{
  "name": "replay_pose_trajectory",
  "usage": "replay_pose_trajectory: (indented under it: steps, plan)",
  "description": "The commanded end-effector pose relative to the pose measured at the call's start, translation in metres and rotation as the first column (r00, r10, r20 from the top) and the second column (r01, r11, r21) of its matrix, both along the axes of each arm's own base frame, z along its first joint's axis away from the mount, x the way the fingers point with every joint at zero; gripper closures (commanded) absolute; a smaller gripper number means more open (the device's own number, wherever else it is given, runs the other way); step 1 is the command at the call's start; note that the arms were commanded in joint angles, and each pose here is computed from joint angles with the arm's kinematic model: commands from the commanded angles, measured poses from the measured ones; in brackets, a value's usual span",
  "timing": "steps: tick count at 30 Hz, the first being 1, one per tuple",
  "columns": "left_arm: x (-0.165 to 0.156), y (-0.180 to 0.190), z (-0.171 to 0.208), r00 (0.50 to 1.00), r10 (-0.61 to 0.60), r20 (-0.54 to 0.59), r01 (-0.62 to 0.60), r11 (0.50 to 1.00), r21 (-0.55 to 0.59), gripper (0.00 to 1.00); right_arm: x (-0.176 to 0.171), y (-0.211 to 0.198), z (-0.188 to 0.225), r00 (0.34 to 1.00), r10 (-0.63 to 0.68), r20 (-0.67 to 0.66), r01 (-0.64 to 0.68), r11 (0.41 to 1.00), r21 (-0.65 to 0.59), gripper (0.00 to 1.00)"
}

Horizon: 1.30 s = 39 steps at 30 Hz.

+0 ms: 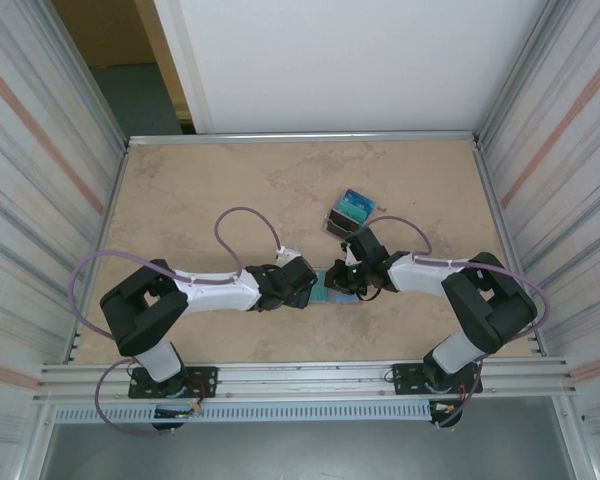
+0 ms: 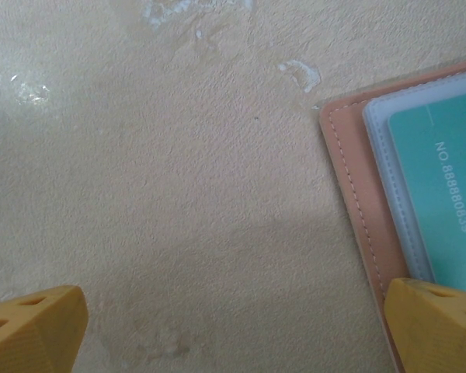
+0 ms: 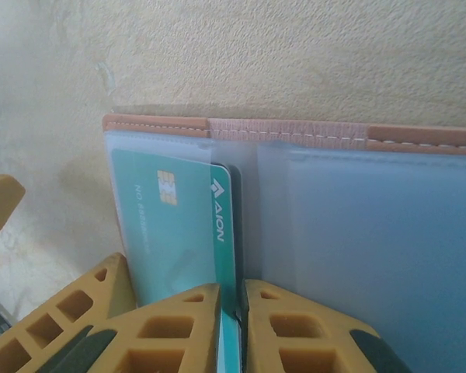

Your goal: Take the credit cards out of the card holder

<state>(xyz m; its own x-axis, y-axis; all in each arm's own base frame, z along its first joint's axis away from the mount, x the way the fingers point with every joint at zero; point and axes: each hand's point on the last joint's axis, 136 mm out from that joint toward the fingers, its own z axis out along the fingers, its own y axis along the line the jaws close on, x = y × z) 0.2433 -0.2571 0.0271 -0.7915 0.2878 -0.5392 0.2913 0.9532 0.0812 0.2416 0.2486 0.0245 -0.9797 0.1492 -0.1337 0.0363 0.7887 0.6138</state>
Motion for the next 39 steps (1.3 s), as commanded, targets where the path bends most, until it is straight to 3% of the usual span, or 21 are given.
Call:
replay_pose_trajectory:
  steps: [1,8,16,27,32,39]
  plan:
    - [0.001,0.003,-0.002,1.000,0.013,-0.010,-0.013,1.000,0.024,0.01,-0.003,0.005,0.000,1.000,0.000,-0.030,0.002,0.998,0.064,0.85]
    - [0.001,0.003,-0.001,1.000,0.014,-0.013,-0.014,1.000,0.024,0.01,0.000,0.013,0.021,1.000,0.005,0.003,-0.006,0.977,0.215,0.92]
    - [0.002,-0.001,-0.002,1.000,0.007,-0.017,-0.006,1.000,0.025,0.01,-0.001,0.014,0.029,0.999,0.024,0.025,-0.030,0.966,0.258,0.94]
    - [0.003,-0.003,0.001,1.000,0.001,-0.015,0.000,1.000,0.018,0.01,-0.003,0.014,0.014,1.000,0.029,-0.007,-0.026,0.970,0.242,0.92]
    - [0.003,-0.002,0.001,1.000,0.003,-0.014,-0.002,1.000,0.021,0.01,-0.002,0.010,0.006,1.000,0.014,-0.020,-0.009,0.976,0.217,0.99]
    - [0.002,0.000,0.001,1.000,0.007,-0.013,-0.007,1.000,0.029,0.01,0.004,-0.006,-0.001,1.000,-0.026,-0.015,0.028,0.987,0.156,1.00]
